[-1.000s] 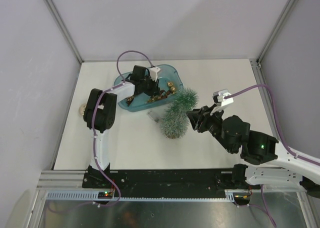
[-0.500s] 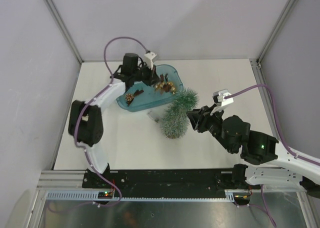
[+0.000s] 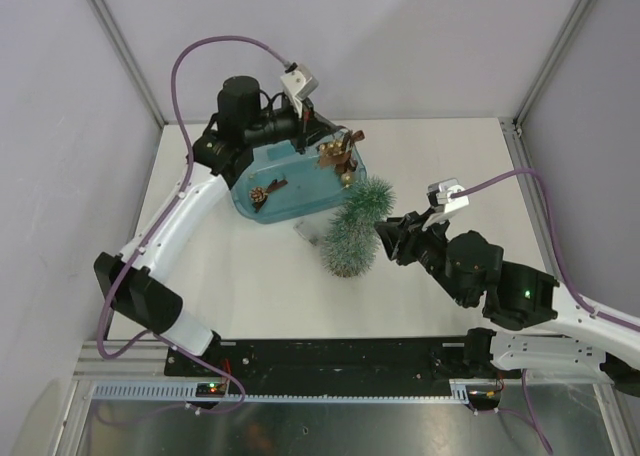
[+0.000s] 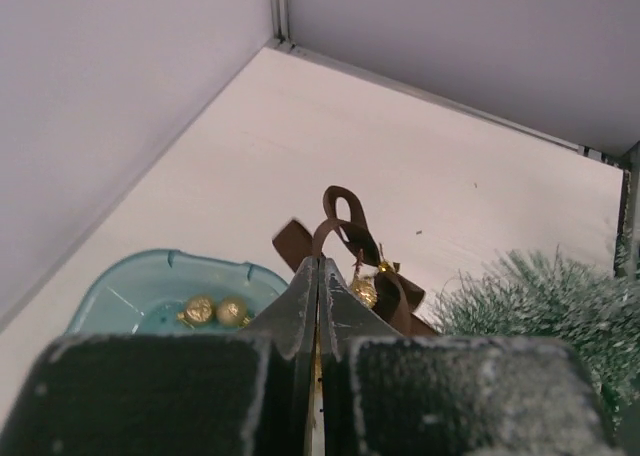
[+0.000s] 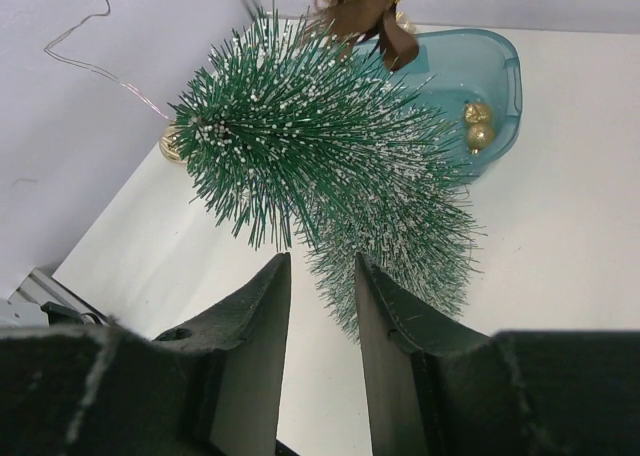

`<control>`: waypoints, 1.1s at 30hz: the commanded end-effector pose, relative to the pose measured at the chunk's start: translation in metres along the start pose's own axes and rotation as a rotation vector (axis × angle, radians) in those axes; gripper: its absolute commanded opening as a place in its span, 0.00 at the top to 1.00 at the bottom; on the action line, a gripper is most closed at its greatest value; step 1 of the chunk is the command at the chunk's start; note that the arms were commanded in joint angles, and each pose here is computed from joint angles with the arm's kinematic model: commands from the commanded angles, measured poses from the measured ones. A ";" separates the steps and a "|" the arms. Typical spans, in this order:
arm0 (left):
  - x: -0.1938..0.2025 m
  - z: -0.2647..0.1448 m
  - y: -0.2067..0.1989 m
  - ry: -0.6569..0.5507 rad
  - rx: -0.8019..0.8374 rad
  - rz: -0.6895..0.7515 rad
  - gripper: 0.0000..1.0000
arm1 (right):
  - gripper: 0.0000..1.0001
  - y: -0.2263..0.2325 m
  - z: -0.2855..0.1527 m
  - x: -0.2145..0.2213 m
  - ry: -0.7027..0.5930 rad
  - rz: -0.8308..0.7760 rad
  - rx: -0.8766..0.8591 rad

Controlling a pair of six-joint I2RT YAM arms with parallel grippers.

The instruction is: Decorate the small christmas tree

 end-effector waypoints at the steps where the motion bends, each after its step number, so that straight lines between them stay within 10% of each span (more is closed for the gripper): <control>1: -0.053 -0.016 -0.027 -0.073 0.009 0.099 1.00 | 0.63 -0.001 -0.008 -0.024 -0.071 0.043 -0.002; 23: -0.160 -0.097 -0.134 -0.305 0.279 0.132 1.00 | 0.64 0.001 -0.008 -0.025 -0.072 0.031 -0.013; 33: -0.113 -0.096 -0.080 -0.256 -0.105 0.026 1.00 | 0.64 -0.001 -0.009 -0.023 -0.063 0.030 -0.006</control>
Point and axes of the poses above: each gripper's point midway between its finger pads, its own z axis out along the fingers, its own y axis along the line the jaws close on, x = y × z, the point moved 6 cm from there along -z, back along the fingers, and after that the axes turned 7 degrees about -z, right-handed, at the moved point
